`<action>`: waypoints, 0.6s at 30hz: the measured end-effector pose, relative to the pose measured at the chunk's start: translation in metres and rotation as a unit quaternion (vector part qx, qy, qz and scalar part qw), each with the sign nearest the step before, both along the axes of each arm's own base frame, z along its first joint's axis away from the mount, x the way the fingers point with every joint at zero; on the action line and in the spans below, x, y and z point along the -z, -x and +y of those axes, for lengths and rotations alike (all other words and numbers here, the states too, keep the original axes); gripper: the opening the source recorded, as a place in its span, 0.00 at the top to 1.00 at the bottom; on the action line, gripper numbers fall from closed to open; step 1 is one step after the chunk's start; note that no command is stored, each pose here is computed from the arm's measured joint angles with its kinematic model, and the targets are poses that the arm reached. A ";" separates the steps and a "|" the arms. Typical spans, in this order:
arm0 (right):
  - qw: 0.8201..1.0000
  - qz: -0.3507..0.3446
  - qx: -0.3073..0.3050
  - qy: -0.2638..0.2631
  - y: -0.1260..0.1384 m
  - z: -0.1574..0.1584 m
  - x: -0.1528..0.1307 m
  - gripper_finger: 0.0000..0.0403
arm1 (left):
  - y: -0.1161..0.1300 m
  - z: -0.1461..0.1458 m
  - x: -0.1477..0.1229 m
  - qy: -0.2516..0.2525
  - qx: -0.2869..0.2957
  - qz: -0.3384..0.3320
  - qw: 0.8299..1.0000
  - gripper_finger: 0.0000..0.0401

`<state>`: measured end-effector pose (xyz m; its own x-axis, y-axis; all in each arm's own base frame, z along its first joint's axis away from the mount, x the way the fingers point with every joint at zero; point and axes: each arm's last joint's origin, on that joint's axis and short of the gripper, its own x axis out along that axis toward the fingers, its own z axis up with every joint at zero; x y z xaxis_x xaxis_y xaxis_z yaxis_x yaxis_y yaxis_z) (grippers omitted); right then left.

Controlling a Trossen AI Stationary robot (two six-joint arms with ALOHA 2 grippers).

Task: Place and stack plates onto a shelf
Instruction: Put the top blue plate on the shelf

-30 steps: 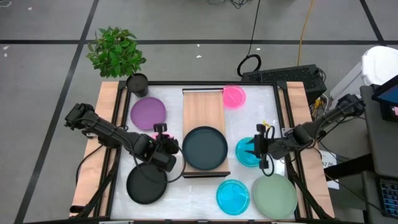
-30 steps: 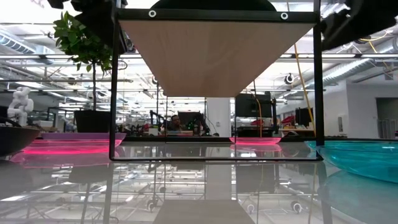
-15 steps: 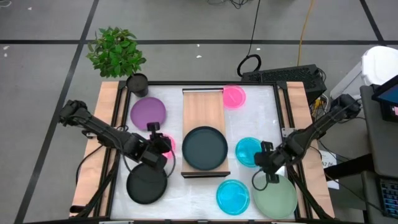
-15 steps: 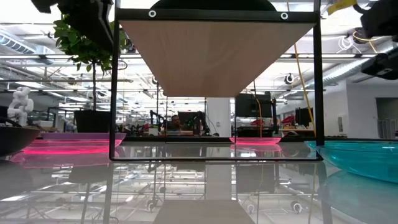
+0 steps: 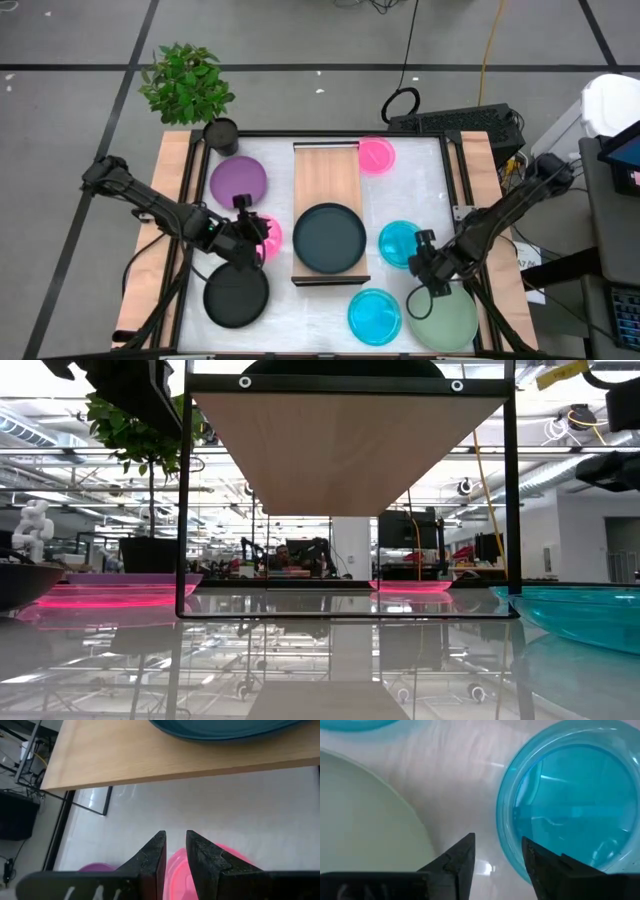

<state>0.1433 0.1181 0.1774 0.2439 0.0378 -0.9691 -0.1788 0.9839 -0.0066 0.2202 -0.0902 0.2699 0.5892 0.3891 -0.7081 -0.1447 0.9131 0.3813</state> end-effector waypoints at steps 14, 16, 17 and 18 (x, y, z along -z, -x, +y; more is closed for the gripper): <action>0.998 0.029 -0.011 0.061 -0.008 0.005 0.021 0.74 | -0.004 -0.002 -0.002 0.000 0.016 -0.016 1.000 0.80; 0.997 0.034 -0.012 0.066 -0.008 0.005 0.024 0.75 | -0.004 -0.002 -0.002 0.001 0.016 -0.019 1.000 0.80; 0.997 0.036 -0.014 0.069 -0.009 0.005 0.025 0.76 | -0.004 -0.002 -0.003 0.001 0.017 -0.019 1.000 0.80; 0.997 0.038 -0.015 0.070 -0.009 0.006 0.026 0.76 | -0.005 -0.002 -0.003 0.000 0.018 -0.019 1.000 0.80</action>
